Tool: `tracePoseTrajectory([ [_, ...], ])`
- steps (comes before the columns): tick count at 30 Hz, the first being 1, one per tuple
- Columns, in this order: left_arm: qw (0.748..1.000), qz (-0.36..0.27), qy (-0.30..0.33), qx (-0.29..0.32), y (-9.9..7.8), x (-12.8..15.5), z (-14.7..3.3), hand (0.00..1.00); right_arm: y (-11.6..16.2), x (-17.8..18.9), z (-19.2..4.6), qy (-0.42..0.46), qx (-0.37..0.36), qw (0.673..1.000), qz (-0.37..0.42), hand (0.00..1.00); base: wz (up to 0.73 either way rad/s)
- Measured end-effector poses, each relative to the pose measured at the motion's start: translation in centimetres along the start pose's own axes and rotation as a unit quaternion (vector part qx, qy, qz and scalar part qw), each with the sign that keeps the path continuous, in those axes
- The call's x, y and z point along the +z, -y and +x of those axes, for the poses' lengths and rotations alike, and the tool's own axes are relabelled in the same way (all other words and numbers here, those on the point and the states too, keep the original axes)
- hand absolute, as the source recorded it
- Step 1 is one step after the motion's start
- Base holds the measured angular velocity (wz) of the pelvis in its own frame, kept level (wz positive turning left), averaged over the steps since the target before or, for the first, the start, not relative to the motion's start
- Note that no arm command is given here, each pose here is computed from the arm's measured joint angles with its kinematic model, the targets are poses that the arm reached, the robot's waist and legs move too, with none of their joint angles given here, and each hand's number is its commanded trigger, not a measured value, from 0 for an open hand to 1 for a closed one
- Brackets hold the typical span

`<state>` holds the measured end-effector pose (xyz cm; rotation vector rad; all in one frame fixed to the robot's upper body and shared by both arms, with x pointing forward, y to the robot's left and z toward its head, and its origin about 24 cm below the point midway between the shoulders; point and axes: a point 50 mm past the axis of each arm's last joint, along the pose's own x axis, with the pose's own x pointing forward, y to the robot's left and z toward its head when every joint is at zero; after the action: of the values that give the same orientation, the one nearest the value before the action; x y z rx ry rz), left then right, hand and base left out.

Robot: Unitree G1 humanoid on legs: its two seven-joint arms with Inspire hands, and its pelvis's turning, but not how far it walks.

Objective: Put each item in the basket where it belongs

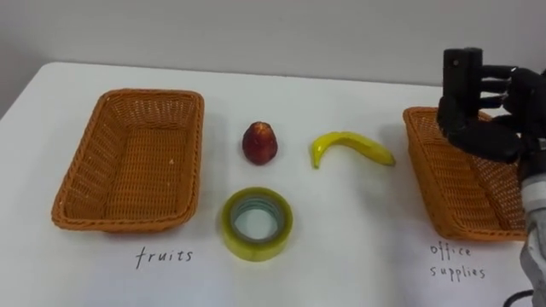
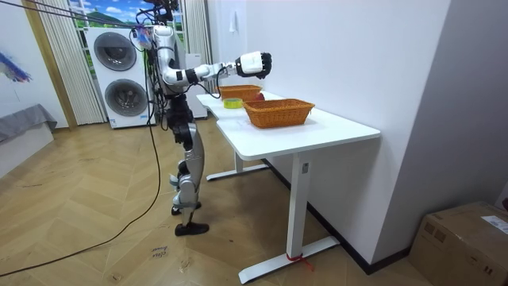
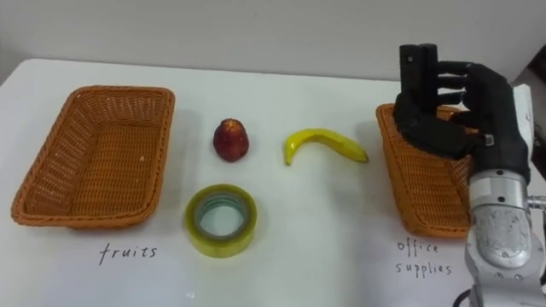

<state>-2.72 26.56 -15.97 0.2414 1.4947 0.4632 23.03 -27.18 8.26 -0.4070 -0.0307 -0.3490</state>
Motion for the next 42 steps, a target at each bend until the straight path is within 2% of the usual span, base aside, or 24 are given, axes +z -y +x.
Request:
tracePoseTrajectory([
  [5, 1.000, -0.007, -0.006, -0.002, -0.3, -0.4, 0.0, 0.00, 0.5, -2.0, -0.1, -0.044, -0.020, 0.999, 0.007, 1.00, 0.00],
  [12, 1.000, -0.016, 0.001, 0.002, -0.4, -0.1, 0.0, 0.00, 1.1, -3.0, -0.2, -0.064, -0.053, 0.996, -0.010, 1.00, 0.00],
  [31, 1.000, -0.027, -0.007, 0.002, -0.3, -0.2, -0.1, 0.00, 1.1, -4.4, -0.5, -0.097, -0.044, 0.994, -0.021, 1.00, 0.00],
  [37, 1.000, -0.028, -0.001, 0.002, -0.4, 0.1, -0.1, 0.00, 1.0, -4.4, -0.4, -0.093, -0.034, 0.993, -0.057, 1.00, 0.00],
  [38, 1.000, -0.028, -0.001, 0.003, -0.4, 0.1, -0.1, 0.00, 1.0, -4.4, -0.5, -0.095, -0.032, 0.993, -0.060, 0.88, 0.00],
  [39, 1.000, -0.028, 0.000, 0.003, -0.4, 0.1, -0.1, 0.00, 1.0, -4.6, -0.5, -0.098, -0.029, 0.992, -0.068, 0.49, 0.00],
  [40, 1.000, -0.028, 0.000, 0.003, -0.4, 0.1, -0.1, 0.00, 1.0, -4.9, -0.5, -0.104, -0.027, 0.991, -0.076, 0.00, 0.00],
  [42, 1.000, -0.027, -0.002, 0.003, -0.4, 0.0, -0.1, 0.00, 0.9, -5.1, -0.6, -0.112, -0.021, 0.990, -0.076, 0.00, 0.00],
])
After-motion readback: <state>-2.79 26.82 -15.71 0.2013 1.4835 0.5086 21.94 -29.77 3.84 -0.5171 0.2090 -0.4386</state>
